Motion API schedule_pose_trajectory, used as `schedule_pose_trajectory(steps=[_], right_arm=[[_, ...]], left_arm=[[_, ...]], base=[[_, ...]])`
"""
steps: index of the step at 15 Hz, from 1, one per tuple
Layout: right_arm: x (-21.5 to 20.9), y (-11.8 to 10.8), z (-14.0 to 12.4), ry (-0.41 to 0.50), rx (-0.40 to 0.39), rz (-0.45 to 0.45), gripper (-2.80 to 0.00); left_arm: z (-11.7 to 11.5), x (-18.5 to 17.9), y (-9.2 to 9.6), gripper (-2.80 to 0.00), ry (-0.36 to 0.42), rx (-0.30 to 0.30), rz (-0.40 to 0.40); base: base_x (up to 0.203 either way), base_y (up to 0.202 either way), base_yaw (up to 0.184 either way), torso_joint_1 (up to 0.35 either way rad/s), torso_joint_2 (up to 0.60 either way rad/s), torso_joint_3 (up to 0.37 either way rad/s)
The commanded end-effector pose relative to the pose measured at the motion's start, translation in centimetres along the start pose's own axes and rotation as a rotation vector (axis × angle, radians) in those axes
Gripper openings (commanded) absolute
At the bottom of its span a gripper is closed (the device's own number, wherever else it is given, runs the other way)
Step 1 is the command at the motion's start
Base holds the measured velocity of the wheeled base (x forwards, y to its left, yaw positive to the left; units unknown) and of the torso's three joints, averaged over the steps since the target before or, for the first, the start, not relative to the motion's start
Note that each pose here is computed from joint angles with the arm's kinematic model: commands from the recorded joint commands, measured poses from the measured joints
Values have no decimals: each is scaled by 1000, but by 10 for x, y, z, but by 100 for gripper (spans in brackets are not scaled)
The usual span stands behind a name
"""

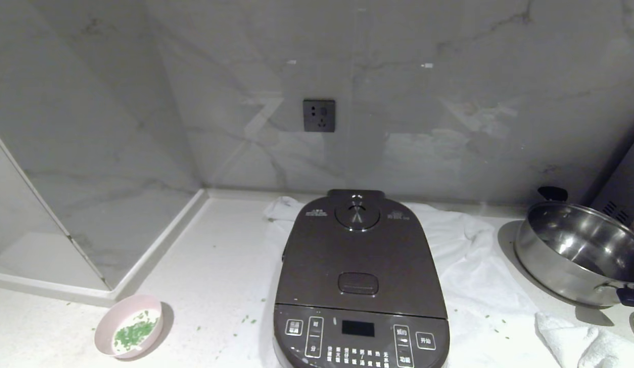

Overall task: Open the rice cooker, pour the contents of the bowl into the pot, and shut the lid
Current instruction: Open the rice cooker

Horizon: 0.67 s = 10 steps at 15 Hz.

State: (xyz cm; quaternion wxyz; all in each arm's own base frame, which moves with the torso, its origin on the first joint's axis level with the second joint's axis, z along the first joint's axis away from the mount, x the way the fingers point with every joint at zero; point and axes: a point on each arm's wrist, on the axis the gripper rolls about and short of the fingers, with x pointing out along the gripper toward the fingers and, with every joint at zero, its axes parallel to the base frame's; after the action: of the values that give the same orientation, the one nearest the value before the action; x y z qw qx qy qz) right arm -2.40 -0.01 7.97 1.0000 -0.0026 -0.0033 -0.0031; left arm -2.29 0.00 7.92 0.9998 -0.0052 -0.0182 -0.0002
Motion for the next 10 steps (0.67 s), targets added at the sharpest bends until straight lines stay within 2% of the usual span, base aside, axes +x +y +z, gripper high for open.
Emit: schedule_pose_trajectory(steps=[1, 3, 6, 8, 10], right_arm=[[-3, 0, 35, -34, 4, 8, -280], [10, 1, 80, 11, 37, 55, -280], [46, 4, 134, 72, 73, 195, -280], [76, 6, 156, 129, 93, 274, -280], [114, 10, 160, 248, 119, 344, -280]], left_arm=[[-4, 1, 0, -280, 13, 0, 0], [-4, 1, 0, -280, 13, 0, 0], [-4, 1, 0, -280, 12, 0, 0], [-4, 1, 0, -280, 13, 0, 0], [-4, 1, 0, -280, 12, 0, 2]], base=[[0, 0, 0, 0, 0, 0], [0, 0, 0, 0, 0, 0], [0, 0, 0, 0, 0, 0], [0, 0, 0, 0, 0, 0], [0, 0, 0, 0, 0, 0]])
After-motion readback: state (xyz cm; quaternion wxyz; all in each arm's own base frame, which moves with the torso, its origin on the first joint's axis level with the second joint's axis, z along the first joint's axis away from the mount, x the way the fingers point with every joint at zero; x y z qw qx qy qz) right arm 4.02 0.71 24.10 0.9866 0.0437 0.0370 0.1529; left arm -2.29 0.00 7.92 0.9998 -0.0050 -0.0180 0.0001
